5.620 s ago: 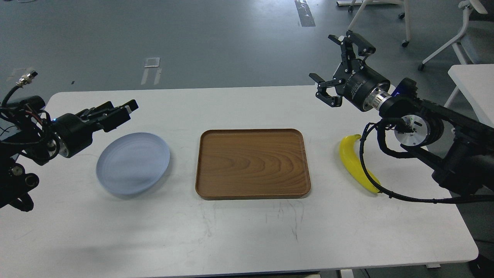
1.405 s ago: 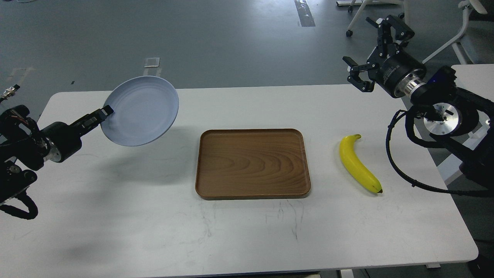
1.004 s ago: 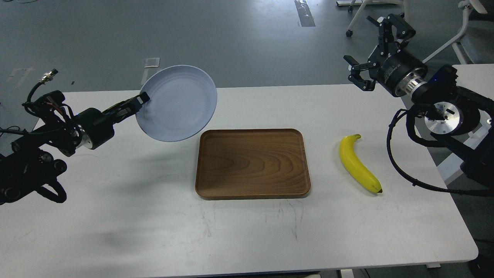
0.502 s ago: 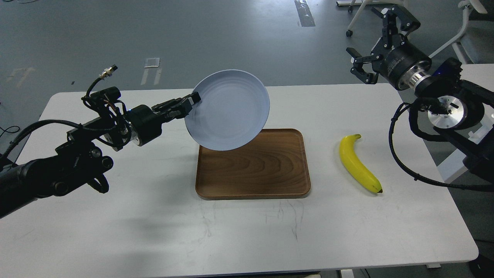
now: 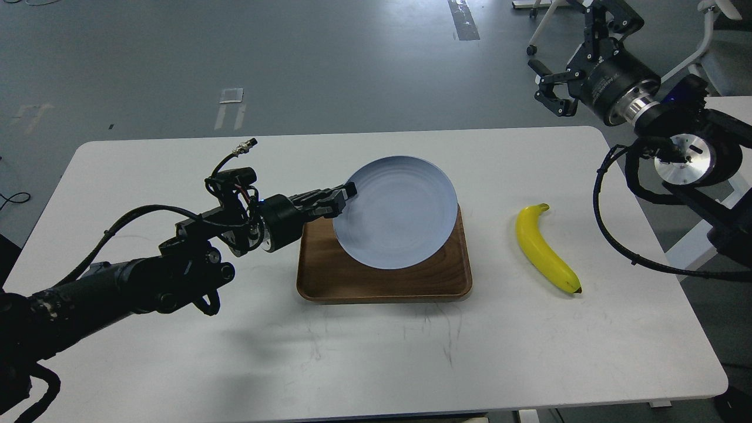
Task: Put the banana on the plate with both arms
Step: 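Lift the plate and carry it over the wooden tray, then lower the plate flat onto the tray and release it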
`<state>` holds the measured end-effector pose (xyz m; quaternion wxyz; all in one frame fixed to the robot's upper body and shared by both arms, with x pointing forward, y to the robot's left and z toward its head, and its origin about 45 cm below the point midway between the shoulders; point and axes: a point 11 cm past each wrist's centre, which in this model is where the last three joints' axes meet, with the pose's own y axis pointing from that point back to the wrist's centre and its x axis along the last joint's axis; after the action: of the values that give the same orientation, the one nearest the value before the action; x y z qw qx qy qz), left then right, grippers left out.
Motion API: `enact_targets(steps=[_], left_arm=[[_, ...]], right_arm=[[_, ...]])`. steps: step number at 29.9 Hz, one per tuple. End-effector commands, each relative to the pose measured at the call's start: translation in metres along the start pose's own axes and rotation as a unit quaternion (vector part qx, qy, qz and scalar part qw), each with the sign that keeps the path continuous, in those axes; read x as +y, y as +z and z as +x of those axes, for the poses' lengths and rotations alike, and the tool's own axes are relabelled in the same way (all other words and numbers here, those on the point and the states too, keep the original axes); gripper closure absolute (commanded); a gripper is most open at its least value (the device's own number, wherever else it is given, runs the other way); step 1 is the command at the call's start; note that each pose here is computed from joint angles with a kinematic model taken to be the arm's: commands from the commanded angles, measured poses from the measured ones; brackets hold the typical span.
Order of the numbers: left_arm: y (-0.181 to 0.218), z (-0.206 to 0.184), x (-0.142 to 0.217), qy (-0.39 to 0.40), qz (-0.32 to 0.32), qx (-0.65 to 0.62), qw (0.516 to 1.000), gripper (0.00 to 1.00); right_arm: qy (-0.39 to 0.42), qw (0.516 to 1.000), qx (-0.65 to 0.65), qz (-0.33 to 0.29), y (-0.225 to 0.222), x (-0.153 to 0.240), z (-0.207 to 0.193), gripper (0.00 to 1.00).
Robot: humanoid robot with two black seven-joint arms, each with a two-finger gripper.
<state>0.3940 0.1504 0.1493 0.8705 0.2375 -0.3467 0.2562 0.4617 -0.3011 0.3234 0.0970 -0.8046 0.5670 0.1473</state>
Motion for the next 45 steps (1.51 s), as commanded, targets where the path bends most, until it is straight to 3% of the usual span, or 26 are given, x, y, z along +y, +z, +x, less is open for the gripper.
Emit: enact_targets(steps=[1, 17, 23, 45], left_arm=[[0.006, -0.009, -0.006, -0.004, -0.008, 0.002, 1.0, 1.0], [0.021, -0.033, -0.037, -0.032, -0.016, -0.012, 0.999, 1.0], [-0.007, -0.036, -0.03, -0.039, 0.03, -0.029, 0.998, 1.0], [-0.052, -0.02, 0.007, -0.049, 0.089, -0.06, 0.993, 1.0]], right_arm=[[-0.002, 1.0, 0.0, 0.001, -0.001, -0.002, -0.002, 0.0], [-0.001, 1.0, 0.002, -0.001, 0.0, -0.001, -0.001, 0.0], [-0.002, 1.0, 0.001, -0.002, 0.001, -0.001, -0.002, 0.0], [-0.003, 1.0, 0.001, -0.003, 0.001, 0.0, -0.002, 0.0]])
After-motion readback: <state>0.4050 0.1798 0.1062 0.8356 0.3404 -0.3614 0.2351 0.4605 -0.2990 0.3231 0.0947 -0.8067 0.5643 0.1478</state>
